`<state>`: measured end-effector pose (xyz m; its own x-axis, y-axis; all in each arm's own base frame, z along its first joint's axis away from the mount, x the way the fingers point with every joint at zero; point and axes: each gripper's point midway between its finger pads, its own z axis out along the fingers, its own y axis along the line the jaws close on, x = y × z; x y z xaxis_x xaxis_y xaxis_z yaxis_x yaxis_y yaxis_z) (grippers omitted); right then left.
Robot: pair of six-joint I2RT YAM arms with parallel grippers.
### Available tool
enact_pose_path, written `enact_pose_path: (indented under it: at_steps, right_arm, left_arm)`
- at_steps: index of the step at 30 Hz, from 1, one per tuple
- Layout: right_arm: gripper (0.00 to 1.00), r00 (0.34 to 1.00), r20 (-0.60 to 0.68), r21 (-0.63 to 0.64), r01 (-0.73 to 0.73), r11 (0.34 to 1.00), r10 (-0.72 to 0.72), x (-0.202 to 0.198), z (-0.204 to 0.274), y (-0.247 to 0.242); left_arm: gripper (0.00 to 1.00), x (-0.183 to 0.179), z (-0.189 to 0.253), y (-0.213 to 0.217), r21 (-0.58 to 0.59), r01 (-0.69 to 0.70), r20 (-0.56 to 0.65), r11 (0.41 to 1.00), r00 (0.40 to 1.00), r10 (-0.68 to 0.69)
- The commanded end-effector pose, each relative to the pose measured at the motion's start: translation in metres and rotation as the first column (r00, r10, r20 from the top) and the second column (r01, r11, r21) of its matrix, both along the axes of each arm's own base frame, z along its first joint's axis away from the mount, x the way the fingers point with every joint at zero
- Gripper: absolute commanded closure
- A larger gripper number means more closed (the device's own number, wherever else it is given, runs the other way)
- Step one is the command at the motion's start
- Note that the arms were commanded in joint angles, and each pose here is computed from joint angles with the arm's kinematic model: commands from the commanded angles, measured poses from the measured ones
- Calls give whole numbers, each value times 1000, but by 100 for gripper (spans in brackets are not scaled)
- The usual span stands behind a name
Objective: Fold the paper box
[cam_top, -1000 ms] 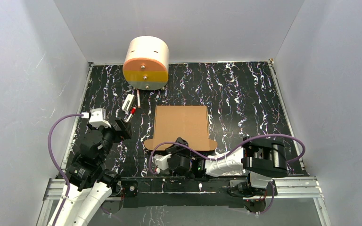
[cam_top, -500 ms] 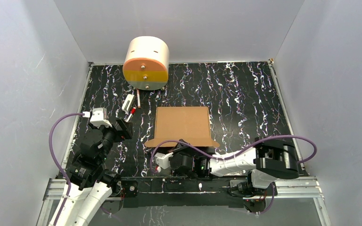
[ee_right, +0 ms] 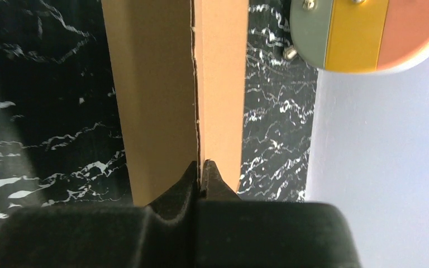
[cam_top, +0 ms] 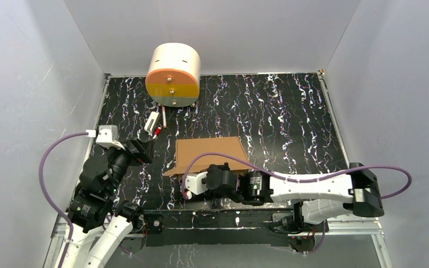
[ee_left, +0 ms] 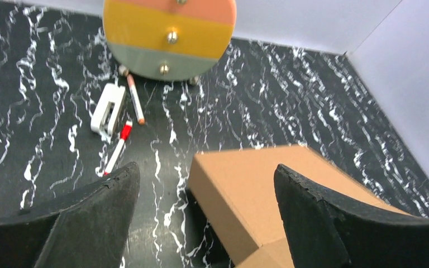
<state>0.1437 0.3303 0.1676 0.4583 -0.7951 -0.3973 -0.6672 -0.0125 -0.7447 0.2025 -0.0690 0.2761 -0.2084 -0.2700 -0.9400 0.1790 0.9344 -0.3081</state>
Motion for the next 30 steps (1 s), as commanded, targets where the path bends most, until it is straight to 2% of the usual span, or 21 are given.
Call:
enact_pose_path:
  at_steps: [1, 8, 15, 22, 30]
  right_arm:
    - [100, 987, -151, 107, -41, 993, 57, -14, 48, 2]
    - [100, 942, -326, 143, -39, 989, 84, -6, 92, -4]
    - [100, 889, -447, 138, -43, 989, 101, 6, 109, -9]
    - [100, 843, -535, 62, -25, 998, 54, 41, 86, -3]
    - [100, 842, -539, -18, -10, 1000, -1, 88, 62, 12]
  left_arm:
    - [14, -6, 34, 2, 24, 19, 60, 1000, 998, -21]
    - [14, -5, 48, 0, 28, 28, 70, 999, 997, -30]
    - [14, 0, 33, 0, 57, 28, 43, 998, 999, -30]
    - [14, 6, 2, -11, 63, 73, -7, 995, 997, -73]
    - [14, 12, -21, -17, 63, 95, -25, 994, 995, -93]
